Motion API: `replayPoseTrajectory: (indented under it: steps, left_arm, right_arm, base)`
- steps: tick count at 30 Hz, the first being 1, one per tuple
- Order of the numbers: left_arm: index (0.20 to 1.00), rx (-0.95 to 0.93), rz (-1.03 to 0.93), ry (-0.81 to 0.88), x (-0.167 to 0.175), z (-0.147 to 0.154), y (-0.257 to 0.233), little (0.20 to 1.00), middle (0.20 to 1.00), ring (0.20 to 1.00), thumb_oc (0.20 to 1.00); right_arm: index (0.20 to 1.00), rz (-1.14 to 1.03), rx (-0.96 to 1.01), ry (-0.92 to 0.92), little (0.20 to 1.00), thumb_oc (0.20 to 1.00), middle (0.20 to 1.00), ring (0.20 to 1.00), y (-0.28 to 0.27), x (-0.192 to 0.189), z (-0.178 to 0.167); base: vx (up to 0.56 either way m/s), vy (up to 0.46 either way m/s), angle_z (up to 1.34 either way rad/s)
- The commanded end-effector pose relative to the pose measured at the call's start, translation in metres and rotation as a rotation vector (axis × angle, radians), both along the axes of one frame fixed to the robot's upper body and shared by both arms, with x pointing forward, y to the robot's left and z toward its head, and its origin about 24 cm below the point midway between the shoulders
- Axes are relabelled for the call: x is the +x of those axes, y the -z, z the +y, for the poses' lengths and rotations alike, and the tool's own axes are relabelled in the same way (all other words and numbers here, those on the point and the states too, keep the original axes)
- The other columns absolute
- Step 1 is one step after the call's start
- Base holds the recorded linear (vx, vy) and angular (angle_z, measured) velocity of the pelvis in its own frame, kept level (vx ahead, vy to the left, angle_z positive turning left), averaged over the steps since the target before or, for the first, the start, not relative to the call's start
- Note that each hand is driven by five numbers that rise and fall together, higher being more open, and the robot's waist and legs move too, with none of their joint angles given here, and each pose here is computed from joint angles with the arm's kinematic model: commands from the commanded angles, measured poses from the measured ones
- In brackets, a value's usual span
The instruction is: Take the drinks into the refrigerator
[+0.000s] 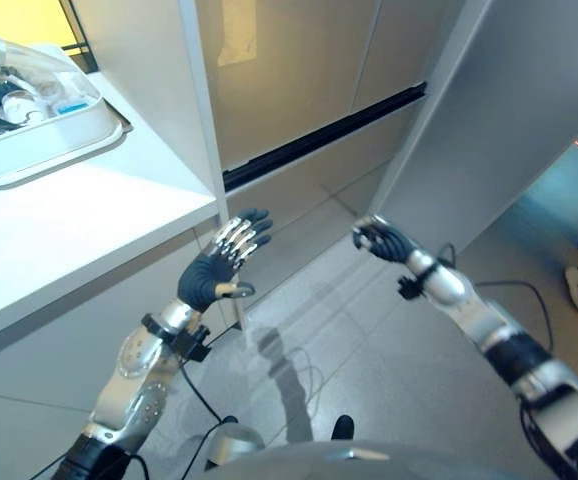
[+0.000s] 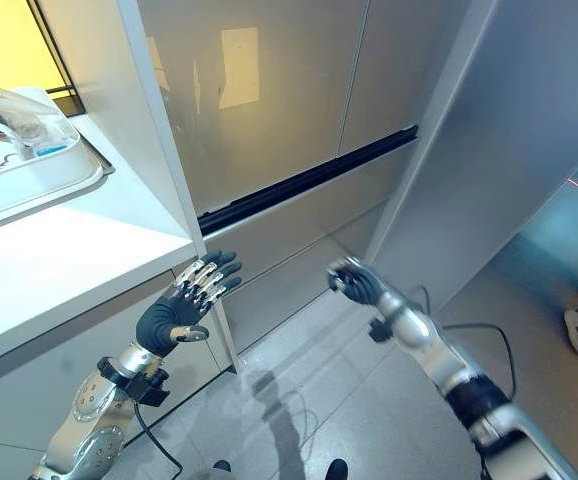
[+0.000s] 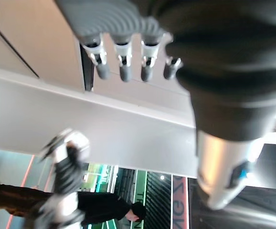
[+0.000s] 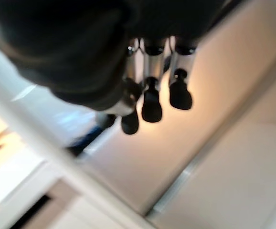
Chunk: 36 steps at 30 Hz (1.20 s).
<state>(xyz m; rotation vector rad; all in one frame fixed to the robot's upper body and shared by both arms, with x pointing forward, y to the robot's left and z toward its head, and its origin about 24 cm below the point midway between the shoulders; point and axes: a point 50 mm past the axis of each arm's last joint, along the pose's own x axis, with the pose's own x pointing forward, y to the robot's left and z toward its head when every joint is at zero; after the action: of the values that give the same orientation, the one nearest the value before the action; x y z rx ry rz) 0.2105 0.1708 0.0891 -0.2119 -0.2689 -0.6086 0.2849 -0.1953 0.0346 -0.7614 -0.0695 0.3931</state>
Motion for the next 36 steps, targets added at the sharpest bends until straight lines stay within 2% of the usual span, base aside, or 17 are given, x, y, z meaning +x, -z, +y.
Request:
replayPoseTrajectory:
  steps: [1, 3, 4, 5, 7, 10, 13, 14, 16, 20, 22, 24, 25, 26, 28, 32, 36]
  left_arm:
    - [1.0, -0.008, -0.124, -0.02, -0.002, 0.0, -0.017, 1.0, 1.0, 1.0, 1.0]
    - [1.0, -0.001, -0.126, -0.035, -0.002, 0.002, -0.016, 1.0, 1.0, 1.0, 1.0]
    - [1.0, 0.009, -0.12, -0.055, -0.002, 0.005, -0.014, 1.0, 1.0, 1.0, 1.0]
    - [1.0, 0.01, -0.12, -0.055, -0.002, 0.005, -0.013, 1.0, 1.0, 1.0, 1.0]
    - [1.0, 0.085, -0.098, -0.118, -0.001, 0.012, -0.002, 1.0, 1.0, 1.0, 1.0]
    - [1.0, 0.111, -0.09, -0.134, 0.0, 0.014, 0.002, 1.0, 1.0, 1.0, 1.0]
    - [1.0, 0.376, 0.05, -0.251, -0.001, 0.033, 0.052, 1.0, 1.0, 1.0, 1.0]
    - [1.0, 0.377, 0.049, -0.251, 0.0, 0.032, 0.053, 1.0, 1.0, 1.0, 1.0]
    - [1.0, 0.508, 0.217, -0.296, -0.009, 0.043, 0.097, 1.0, 1.0, 1.0, 1.0]
    - [1.0, 0.657, 0.4, -0.327, -0.027, 0.057, 0.14, 1.0, 1.0, 1.0, 1.0]
    - [1.0, 0.77, 0.667, -0.402, -0.061, 0.073, 0.187, 1.0, 1.0, 1.0, 1.0]
    - [1.0, 0.776, 0.896, -0.501, -0.09, 0.086, 0.213, 1.0, 1.0, 1.0, 1.0]
    - [1.0, 0.776, 0.896, -0.501, -0.09, 0.086, 0.213, 1.0, 1.0, 1.0, 1.0]
    - [1.0, 0.747, 1.129, -0.589, -0.122, 0.092, 0.233, 1.0, 1.0, 1.0, 1.0]
    - [1.0, 0.74, 1.284, -0.629, -0.145, 0.094, 0.242, 1.0, 1.0, 1.0, 1.0]
    - [1.0, 0.597, 1.299, -0.665, -0.138, 0.084, 0.244, 1.0, 1.0, 1.0, 1.0]
    - [1.0, 0.594, 1.261, -0.648, -0.127, 0.076, 0.243, 1.0, 1.0, 1.0, 1.0]
  right_arm:
    - [0.2, -0.07, 0.012, 0.031, 0.2, 0.2, 0.2, 0.2, -0.017, 0.01, -0.01]
    - [0.404, -0.018, 0.036, 0.085, 0.404, 0.404, 0.404, 0.404, -0.001, -0.001, -0.018]
    - [0.664, 0.062, 0.056, 0.141, 0.664, 0.664, 0.664, 0.664, 0.021, -0.013, -0.025]
    - [1.0, 0.062, 0.056, 0.141, 1.0, 1.0, 1.0, 1.0, 0.021, -0.014, -0.025]
    - [1.0, 0.186, 0.128, 0.228, 1.0, 1.0, 1.0, 1.0, 0.053, -0.039, -0.031]
    - [1.0, 0.212, 0.141, 0.245, 1.0, 1.0, 1.0, 1.0, 0.059, -0.044, -0.031]
    - [1.0, 0.408, 0.287, 0.466, 1.0, 1.0, 1.0, 1.0, 0.107, -0.083, -0.04]
    - [1.0, 0.408, 0.289, 0.466, 1.0, 1.0, 1.0, 1.0, 0.107, -0.083, -0.04]
    - [1.0, 0.538, 0.32, 0.545, 1.0, 1.0, 1.0, 1.0, 0.132, -0.109, -0.041]
    - [1.0, 0.631, 0.295, 0.605, 1.0, 1.0, 1.0, 1.0, 0.149, -0.129, -0.045]
    - [1.0, 0.73, 0.284, 0.672, 1.0, 1.0, 1.0, 1.0, 0.164, -0.15, -0.046]
    - [1.0, 0.768, 0.279, 0.685, 1.0, 1.0, 1.0, 1.0, 0.17, -0.157, -0.043]
    - [1.0, 0.768, 0.279, 0.685, 1.0, 1.0, 1.0, 1.0, 0.169, -0.157, -0.043]
    - [1.0, 0.815, 0.298, 0.738, 1.0, 1.0, 1.0, 1.0, 0.176, -0.167, -0.043]
    - [1.0, 0.853, 0.304, 0.766, 1.0, 1.0, 1.0, 1.0, 0.18, -0.172, -0.042]
    - [1.0, 0.856, 0.323, 0.756, 1.0, 1.0, 1.0, 1.0, 0.18, -0.169, -0.038]
    - [1.0, 0.857, 0.318, 0.725, 1.0, 1.0, 1.0, 1.0, 0.179, -0.161, -0.032]
  base:
    - [0.02, 0.002, -0.1]
    - [0.01, 0.002, -0.08]
    - [0.0, 0.006, -0.07]
    - [0.0, 0.011, -0.08]
    - [0.0, 0.0, 0.0]
    - [0.0, 0.003, -0.02]
    - [-0.01, 0.021, -0.14]
    - [0.0, 0.019, -0.28]
    - [-0.01, 0.014, -0.18]
    - [-0.02, 0.011, -0.14]
    - [-0.04, 0.016, -0.06]
    - [-0.03, 0.004, -0.21]
    - [-0.02, -0.007, -0.21]
    - [-0.02, -0.01, -0.06]
    - [0.0, 0.0, 0.0]
    - [0.0, 0.0, 0.0]
    - [-0.03, -0.003, -0.01]
